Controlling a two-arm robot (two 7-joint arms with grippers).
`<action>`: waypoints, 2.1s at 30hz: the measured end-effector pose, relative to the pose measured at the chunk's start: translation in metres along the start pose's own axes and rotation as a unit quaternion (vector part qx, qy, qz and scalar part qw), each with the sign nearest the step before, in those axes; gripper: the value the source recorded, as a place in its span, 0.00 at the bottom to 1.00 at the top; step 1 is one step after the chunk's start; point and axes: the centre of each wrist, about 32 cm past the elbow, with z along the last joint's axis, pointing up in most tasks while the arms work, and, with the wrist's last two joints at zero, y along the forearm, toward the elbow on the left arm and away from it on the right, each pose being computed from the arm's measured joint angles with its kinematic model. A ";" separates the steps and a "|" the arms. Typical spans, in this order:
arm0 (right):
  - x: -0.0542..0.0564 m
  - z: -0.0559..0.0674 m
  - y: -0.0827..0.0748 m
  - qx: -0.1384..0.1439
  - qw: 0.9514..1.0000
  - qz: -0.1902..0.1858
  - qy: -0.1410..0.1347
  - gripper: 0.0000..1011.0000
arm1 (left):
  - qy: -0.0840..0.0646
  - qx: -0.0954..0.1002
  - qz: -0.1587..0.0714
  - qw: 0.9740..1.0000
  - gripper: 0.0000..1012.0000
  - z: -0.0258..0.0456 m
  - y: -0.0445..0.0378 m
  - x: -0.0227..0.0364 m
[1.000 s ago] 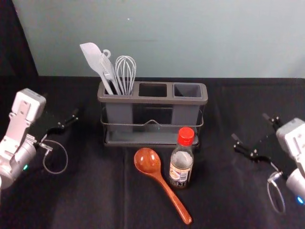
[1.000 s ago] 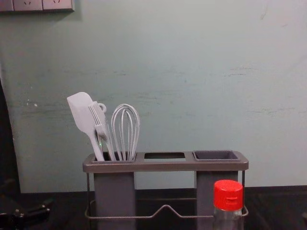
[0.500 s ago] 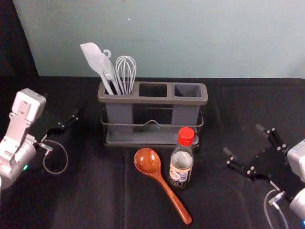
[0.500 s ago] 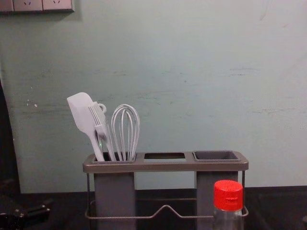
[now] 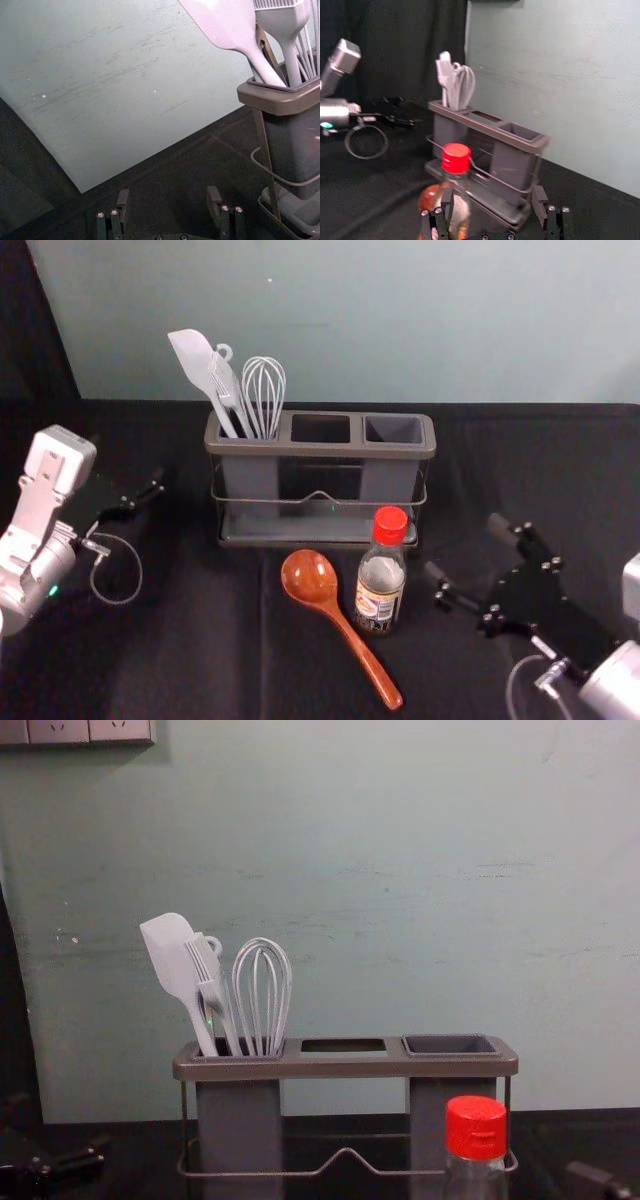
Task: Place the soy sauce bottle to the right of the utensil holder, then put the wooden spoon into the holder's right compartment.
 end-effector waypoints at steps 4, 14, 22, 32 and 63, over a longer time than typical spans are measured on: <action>-0.007 -0.002 0.007 0.012 1.000 0.016 0.023 0.99 | 0.000 0.000 0.000 1.000 0.99 0.0000 0.0000 0.0000; -0.023 -0.004 0.023 0.036 0.998 0.012 0.048 0.99 | 0.000 0.000 0.000 1.000 0.99 0.0000 0.0000 0.0000; -0.028 -0.006 0.044 0.042 0.997 0.007 0.061 0.99 | 0.000 0.000 0.000 1.000 0.99 0.0000 0.0000 0.0000; -0.029 -0.007 0.061 0.038 0.997 0.012 0.067 0.99 | 0.000 0.000 0.000 1.000 0.99 0.0000 0.0000 0.0000; -0.034 -0.011 0.068 0.036 0.997 0.020 0.069 0.88 | 0.000 0.000 0.000 1.000 0.99 0.0000 0.0000 0.0000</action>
